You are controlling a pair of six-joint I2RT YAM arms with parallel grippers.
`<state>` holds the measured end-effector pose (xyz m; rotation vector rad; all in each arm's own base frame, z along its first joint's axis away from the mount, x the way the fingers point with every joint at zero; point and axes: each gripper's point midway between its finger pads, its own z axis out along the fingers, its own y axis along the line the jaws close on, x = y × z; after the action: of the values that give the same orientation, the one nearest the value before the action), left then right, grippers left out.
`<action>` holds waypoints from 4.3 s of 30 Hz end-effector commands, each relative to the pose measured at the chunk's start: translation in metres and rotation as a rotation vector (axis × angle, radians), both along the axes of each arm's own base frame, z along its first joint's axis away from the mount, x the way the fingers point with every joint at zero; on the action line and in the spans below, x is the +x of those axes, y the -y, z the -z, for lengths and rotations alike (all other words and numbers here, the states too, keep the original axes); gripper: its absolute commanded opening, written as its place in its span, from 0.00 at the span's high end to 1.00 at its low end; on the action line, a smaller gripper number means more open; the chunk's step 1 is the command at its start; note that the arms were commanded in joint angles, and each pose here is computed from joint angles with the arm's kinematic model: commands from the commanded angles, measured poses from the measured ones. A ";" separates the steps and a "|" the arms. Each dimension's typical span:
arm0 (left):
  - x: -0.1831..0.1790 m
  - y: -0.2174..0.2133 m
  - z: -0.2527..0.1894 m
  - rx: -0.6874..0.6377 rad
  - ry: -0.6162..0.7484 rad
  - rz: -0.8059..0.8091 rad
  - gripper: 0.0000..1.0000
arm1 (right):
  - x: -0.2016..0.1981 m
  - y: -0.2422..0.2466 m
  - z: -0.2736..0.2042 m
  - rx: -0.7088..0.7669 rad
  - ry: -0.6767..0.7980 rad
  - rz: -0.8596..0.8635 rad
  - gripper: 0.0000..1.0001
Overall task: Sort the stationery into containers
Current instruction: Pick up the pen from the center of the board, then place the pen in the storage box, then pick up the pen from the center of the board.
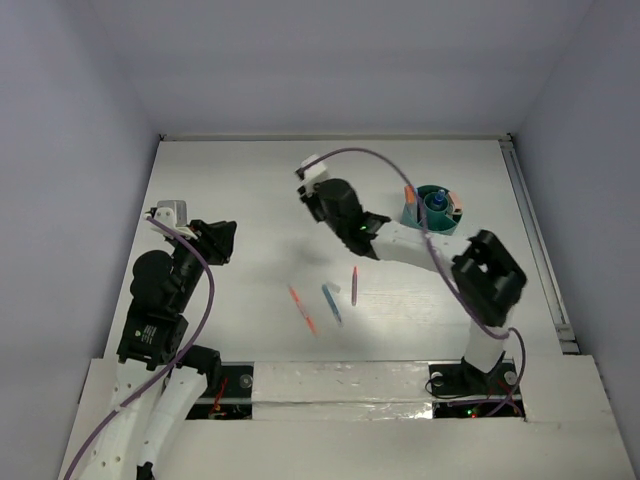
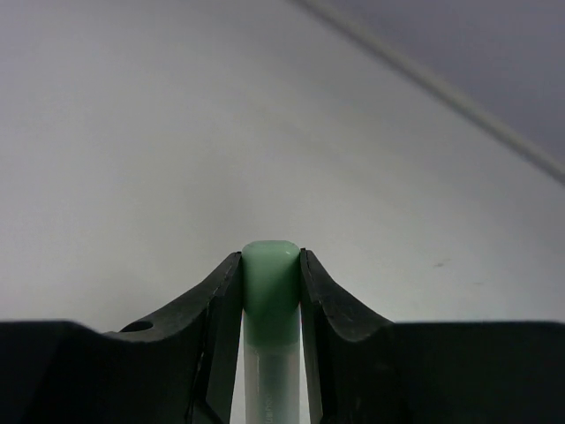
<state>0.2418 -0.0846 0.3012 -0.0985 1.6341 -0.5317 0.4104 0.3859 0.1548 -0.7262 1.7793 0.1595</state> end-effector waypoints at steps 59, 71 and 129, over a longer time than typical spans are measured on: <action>0.007 0.021 -0.008 -0.019 0.025 0.102 0.78 | 0.041 0.289 -0.058 0.434 0.420 0.581 0.47; 0.006 0.022 -0.008 -0.027 0.028 0.111 0.76 | 0.020 0.265 -0.094 0.582 0.322 0.457 0.25; -0.015 0.241 0.173 0.215 -0.455 0.328 0.79 | -0.125 0.264 -0.058 0.363 -0.076 0.660 0.87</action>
<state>0.2109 -0.3186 0.1192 0.2939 2.1976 -0.6531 0.2886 0.1454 0.2033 0.0750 1.9533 0.1271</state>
